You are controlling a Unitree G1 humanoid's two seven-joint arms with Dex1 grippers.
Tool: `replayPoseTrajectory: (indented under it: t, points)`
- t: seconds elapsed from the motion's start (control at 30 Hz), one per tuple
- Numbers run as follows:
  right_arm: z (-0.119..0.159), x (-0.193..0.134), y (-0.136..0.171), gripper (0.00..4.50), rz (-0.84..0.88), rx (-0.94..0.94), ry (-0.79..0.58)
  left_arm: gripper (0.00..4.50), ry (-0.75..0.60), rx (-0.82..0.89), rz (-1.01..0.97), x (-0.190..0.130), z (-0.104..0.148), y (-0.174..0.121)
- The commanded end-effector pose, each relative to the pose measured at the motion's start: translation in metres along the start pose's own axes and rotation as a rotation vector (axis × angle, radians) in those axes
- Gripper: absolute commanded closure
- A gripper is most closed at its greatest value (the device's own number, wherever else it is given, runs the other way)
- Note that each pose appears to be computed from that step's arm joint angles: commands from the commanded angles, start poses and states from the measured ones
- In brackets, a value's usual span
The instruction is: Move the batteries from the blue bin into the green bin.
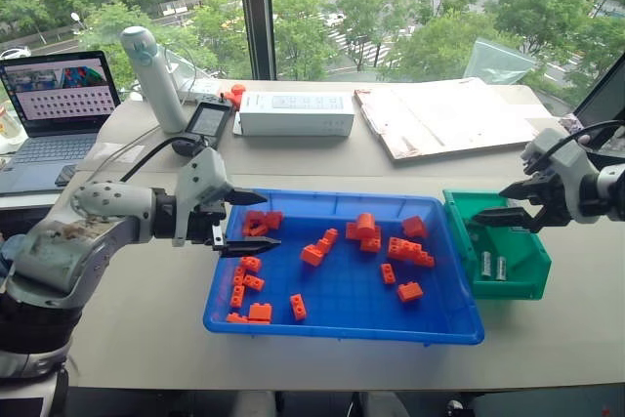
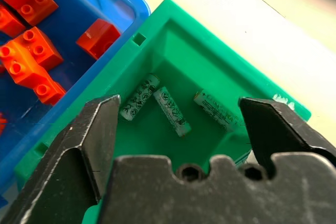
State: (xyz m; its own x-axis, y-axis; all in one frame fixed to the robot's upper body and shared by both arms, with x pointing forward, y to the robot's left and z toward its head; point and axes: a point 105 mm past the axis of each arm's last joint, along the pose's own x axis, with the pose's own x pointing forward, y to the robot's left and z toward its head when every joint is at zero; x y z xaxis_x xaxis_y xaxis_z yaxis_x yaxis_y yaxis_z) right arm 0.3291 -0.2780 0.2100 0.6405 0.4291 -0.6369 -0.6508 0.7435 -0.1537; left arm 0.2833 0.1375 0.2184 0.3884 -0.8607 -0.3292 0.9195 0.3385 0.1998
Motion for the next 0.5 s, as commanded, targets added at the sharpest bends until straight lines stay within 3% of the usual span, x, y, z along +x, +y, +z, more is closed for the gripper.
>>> replayPoseTrajectory:
  t: [0.03,0.1,0.17,0.3,0.5]
  points:
    - [0.034,-0.016,0.017,0.04,0.097,-0.031,-0.247,0.0,-0.071,0.028,0.101,-0.011,0.014,0.005]
    - [0.046,-0.022,0.026,0.04,0.137,-0.058,-0.4,0.0,-0.092,0.022,0.162,-0.016,0.014,0.007]
    - [0.041,-0.026,0.035,0.04,0.201,-0.049,-0.529,0.0,-0.131,-0.008,0.26,-0.027,0.01,0.012]
    - [0.011,-0.018,0.034,0.04,0.157,-0.009,-0.54,0.0,-0.172,-0.072,0.434,-0.042,-0.012,0.019]
    - [0.007,-0.011,0.024,0.04,0.108,0.013,-0.556,0.0,-0.188,-0.199,0.504,-0.046,-0.026,0.017]
